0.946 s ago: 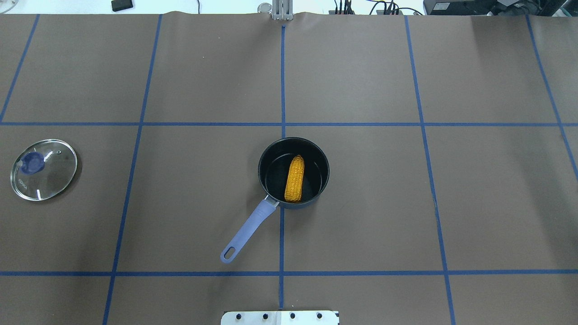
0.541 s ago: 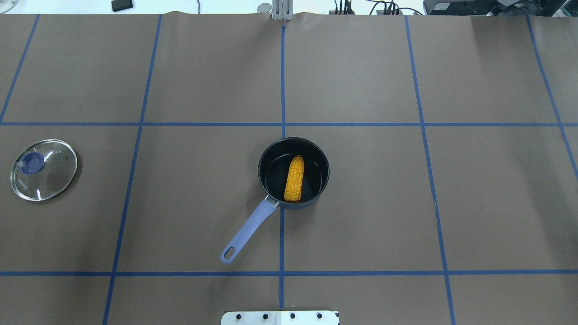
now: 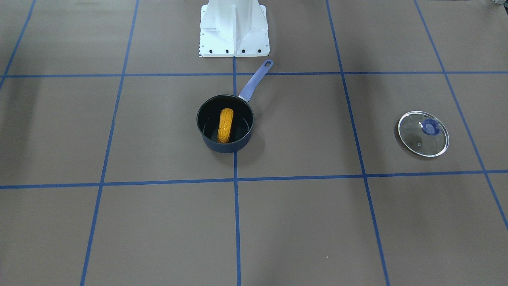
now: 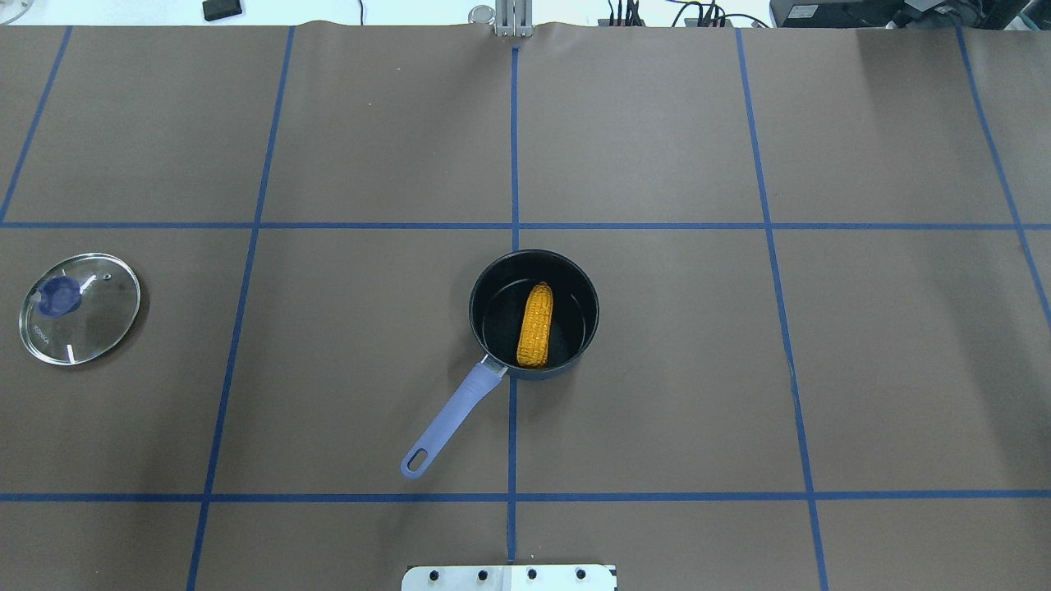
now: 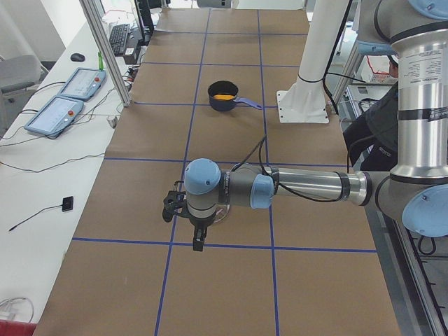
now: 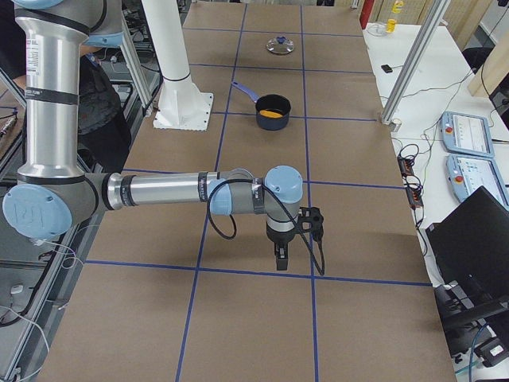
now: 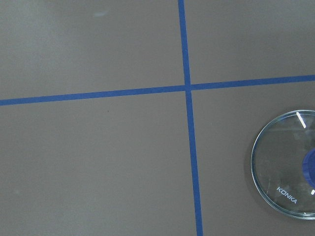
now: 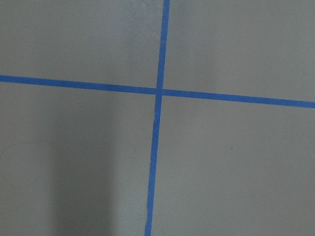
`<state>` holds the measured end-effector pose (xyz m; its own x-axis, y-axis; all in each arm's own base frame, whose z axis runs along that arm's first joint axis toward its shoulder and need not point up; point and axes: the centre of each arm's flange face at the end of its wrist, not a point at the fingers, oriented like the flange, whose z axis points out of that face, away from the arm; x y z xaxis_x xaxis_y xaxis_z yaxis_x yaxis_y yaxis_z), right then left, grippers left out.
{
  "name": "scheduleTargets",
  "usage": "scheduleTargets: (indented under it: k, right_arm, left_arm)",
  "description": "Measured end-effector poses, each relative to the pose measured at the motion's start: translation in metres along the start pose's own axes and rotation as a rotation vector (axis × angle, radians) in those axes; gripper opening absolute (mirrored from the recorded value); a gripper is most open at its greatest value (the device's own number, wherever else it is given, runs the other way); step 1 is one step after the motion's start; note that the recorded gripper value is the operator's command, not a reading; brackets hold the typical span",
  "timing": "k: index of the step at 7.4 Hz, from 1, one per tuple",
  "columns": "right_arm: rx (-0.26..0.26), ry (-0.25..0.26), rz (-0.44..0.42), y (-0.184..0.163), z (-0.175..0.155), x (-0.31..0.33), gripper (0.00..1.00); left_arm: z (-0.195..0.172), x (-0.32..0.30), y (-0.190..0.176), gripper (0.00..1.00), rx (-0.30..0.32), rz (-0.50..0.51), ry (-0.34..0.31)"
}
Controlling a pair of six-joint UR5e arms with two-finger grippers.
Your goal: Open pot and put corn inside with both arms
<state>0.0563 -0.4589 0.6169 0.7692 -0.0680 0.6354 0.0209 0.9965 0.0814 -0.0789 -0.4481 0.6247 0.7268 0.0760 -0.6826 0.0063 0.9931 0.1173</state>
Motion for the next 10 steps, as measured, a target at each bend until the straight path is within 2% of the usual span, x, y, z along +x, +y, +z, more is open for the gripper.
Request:
scheduleTargets:
  k: [10]
  right_arm:
    - [-0.007,-0.010,0.004,0.0018,0.0028,0.0005,1.00]
  left_arm:
    - [0.0003,0.0001,0.0002,0.98,-0.001,0.000,0.000]
